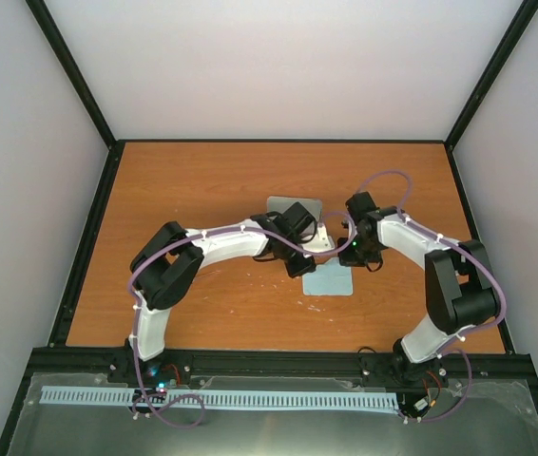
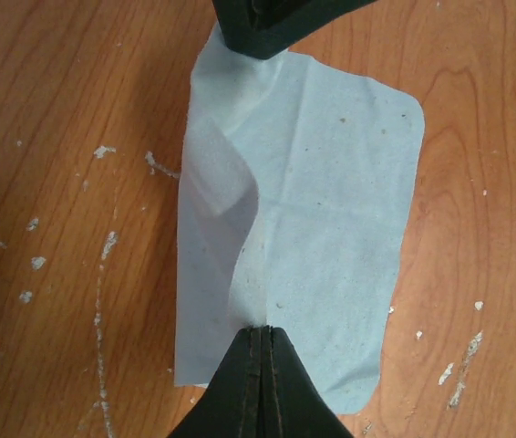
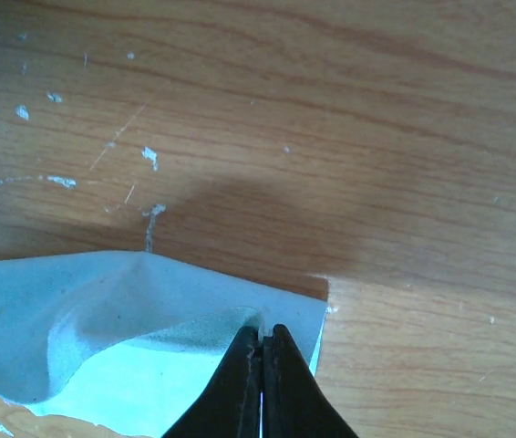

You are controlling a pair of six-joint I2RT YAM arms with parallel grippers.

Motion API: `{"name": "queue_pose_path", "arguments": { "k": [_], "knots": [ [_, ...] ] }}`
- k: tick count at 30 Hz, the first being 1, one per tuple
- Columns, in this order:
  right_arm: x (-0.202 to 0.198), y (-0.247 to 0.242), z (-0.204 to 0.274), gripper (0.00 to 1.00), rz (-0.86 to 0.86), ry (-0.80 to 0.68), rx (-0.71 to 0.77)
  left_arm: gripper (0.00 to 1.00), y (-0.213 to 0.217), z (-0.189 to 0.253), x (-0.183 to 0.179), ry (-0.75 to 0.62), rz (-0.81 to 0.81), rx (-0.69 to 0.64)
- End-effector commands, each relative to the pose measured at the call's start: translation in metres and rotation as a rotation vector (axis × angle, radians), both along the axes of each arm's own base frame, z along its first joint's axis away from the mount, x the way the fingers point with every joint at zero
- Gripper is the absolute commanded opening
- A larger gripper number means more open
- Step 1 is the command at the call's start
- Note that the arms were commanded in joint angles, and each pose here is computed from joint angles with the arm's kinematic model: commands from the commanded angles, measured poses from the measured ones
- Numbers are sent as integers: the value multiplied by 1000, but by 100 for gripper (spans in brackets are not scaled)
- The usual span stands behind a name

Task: Organize the sunglasses
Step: Fold the glasses cleaning cloth at the center of the board.

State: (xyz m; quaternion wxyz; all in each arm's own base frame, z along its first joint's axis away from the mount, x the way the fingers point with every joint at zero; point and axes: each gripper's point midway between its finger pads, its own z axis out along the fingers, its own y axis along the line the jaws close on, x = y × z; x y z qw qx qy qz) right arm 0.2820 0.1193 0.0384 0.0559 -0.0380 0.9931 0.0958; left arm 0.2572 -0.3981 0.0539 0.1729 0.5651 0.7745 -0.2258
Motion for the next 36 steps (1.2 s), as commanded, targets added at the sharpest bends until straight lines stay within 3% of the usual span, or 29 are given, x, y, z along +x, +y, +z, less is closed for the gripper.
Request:
{"name": "queue_pose_path", "arguments": {
  "k": [1,19,26,36],
  "knots": [
    [-6,0,3,3,3,-17,15,1,-2,16,-6,-1,-3,-34],
    [-28,-8,-5,3,-15,7,7,1,3,12,-23,19,-22,-18],
    [-37,-3,-15,10,-16,38,42,14,1,10,-30,21,-32,-13],
    [-46,3,-17,14,-5,78,80,15,-2,6,-39,22,-49,-4]
  ]
}}
